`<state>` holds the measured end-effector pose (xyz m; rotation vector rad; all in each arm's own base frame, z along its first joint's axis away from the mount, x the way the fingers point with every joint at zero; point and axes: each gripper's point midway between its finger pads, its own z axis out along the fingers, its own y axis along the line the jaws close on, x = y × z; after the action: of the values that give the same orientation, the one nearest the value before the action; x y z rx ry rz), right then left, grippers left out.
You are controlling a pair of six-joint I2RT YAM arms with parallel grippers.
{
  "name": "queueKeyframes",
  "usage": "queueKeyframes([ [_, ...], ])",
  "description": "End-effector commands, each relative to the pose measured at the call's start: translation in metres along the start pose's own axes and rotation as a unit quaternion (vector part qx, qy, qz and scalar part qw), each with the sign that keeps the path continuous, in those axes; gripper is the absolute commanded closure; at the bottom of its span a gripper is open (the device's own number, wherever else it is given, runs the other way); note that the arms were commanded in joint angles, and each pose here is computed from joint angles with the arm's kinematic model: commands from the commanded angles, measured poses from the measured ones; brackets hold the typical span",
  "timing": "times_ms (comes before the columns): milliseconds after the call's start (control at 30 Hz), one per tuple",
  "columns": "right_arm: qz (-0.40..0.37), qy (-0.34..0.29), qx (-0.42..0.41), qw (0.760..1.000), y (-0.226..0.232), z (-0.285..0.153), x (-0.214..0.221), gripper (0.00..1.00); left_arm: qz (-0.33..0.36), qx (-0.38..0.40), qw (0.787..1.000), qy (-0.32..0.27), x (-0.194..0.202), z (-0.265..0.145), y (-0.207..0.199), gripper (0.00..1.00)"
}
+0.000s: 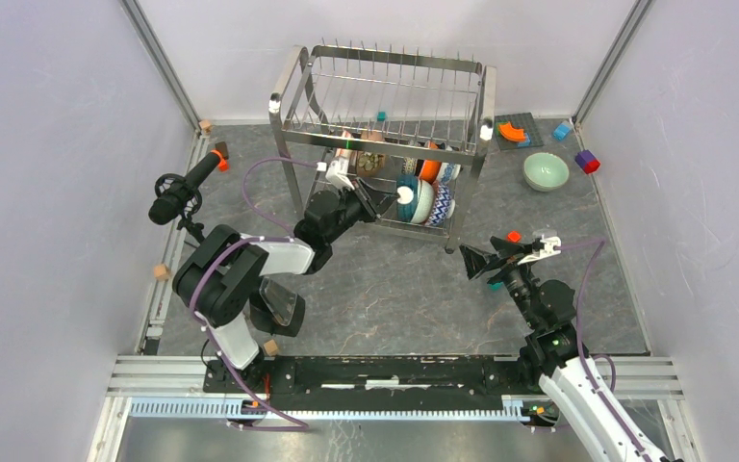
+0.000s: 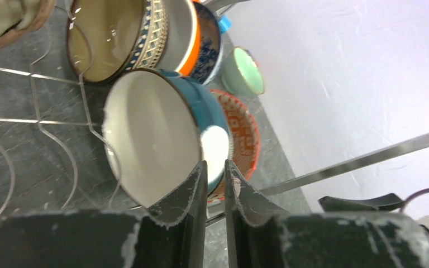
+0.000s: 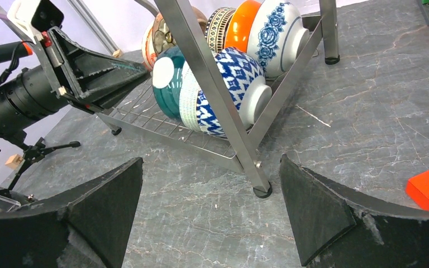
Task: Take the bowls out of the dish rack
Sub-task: Pick up the bowl from the dish rack.
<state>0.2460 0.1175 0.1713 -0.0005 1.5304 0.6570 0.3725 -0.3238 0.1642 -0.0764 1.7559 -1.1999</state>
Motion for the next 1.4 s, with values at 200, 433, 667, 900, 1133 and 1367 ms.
queueKeyframes([
  [200,-0.011,-0.012,-0.001,1.0,0.0,0.0,-0.006,0.03,-0.028,0.084,0.995,-0.046,-0.038,-0.007,-0.049,0.98],
  [433,-0.014,-0.013,-0.001,1.0,0.0,-0.001,-0.007,0.03,-0.022,0.045,0.998,-0.04,-0.033,-0.016,-0.036,0.86],
  [667,-0.007,-0.012,-0.009,1.0,0.003,0.0,-0.006,0.03,0.024,-0.029,0.999,-0.026,-0.024,-0.027,-0.008,0.3],
  [900,-0.004,-0.007,-0.016,1.0,0.006,0.001,-0.004,0.03,0.06,-0.045,0.997,0.006,-0.007,-0.016,0.011,0.24],
  [1133,-0.01,-0.006,-0.017,1.0,0.006,0.001,-0.004,0.03,0.064,-0.013,0.997,0.027,0.0,0.004,0.005,0.28],
  [1367,-0.009,-0.003,-0.018,1.0,0.006,0.002,-0.002,0.03,0.056,-0.002,0.997,0.052,0.013,0.018,0.007,0.37],
])
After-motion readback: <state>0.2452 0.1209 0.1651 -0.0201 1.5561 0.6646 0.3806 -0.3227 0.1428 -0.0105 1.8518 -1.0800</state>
